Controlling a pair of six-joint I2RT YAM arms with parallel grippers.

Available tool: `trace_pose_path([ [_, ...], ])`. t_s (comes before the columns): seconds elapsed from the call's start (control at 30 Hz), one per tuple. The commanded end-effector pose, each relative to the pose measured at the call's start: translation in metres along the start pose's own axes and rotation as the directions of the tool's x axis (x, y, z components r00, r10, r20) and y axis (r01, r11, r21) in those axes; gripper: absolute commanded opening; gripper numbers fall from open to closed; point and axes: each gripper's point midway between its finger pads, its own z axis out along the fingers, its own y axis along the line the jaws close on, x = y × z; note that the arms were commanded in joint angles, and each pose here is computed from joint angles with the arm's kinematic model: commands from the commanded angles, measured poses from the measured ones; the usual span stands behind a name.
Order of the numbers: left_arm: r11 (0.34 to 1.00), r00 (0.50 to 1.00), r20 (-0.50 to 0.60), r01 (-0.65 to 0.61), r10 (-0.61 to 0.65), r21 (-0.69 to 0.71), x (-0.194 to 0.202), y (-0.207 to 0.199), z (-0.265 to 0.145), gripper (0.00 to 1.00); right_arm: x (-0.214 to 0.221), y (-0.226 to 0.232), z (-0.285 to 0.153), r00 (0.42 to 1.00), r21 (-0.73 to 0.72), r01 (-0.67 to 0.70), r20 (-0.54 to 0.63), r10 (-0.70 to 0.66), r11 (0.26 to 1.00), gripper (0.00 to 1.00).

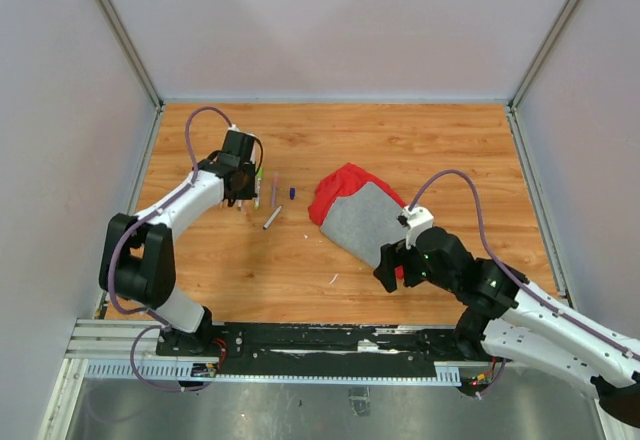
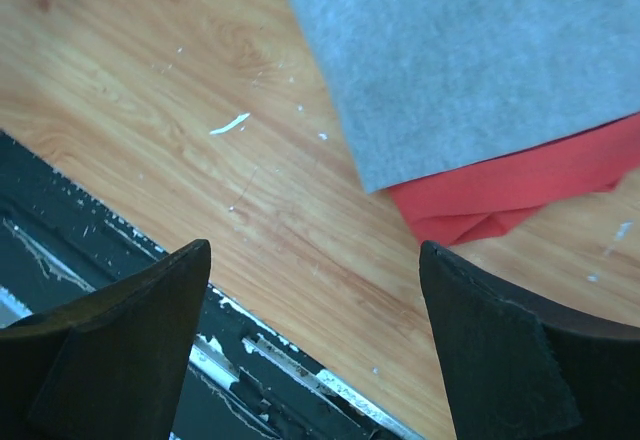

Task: Insert the pens into the pen caps
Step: Place the pen at the center of the board.

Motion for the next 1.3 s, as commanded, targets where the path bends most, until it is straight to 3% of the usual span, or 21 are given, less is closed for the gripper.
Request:
trace_pose_path([
  [0.0, 1.0, 0.998, -0.052, -0.026, 0.025, -0.006, -0.01, 0.024, 0.013, 0.0, 0.007, 0.028, 0.004, 1.0, -0.168, 0.003, -0.02, -0.007, 0.986, 0.85],
  [0.43, 0.999, 0.984, -0.175, -0.025, 0.021, -0.02, -0.004, 0.05, 0.062, 0.0, 0.015, 0.028, 0.006, 1.0, -0.187, -0.016, -0.015, 0.014, 0.982, 0.87],
  [0.97, 1.0, 0.966, -0.257, 0.001, -0.005, -0.018, 0.013, 0.058, 0.091, 0.01, 0.021, 0.029, 0.006, 0.999, -0.204, -0.025, -0.026, 0.02, 0.979, 0.87],
  [1.07, 0.999, 0.961, -0.277, 0.003, -0.013, -0.038, 0.018, 0.062, 0.094, 0.05, 0.022, 0.03, 0.006, 0.999, -0.209, -0.027, -0.026, 0.022, 0.978, 0.87],
  [1.17, 0.998, 0.957, -0.29, 0.001, -0.019, -0.064, 0.023, 0.067, 0.095, 0.19, 0.022, 0.03, 0.005, 0.999, -0.211, -0.029, -0.024, 0.025, 0.977, 0.87],
  [1.27, 0.998, 0.956, -0.294, 0.003, -0.022, -0.064, 0.024, 0.067, 0.094, 0.26, 0.021, 0.031, 0.004, 0.999, -0.214, -0.031, -0.021, 0.027, 0.976, 0.88],
])
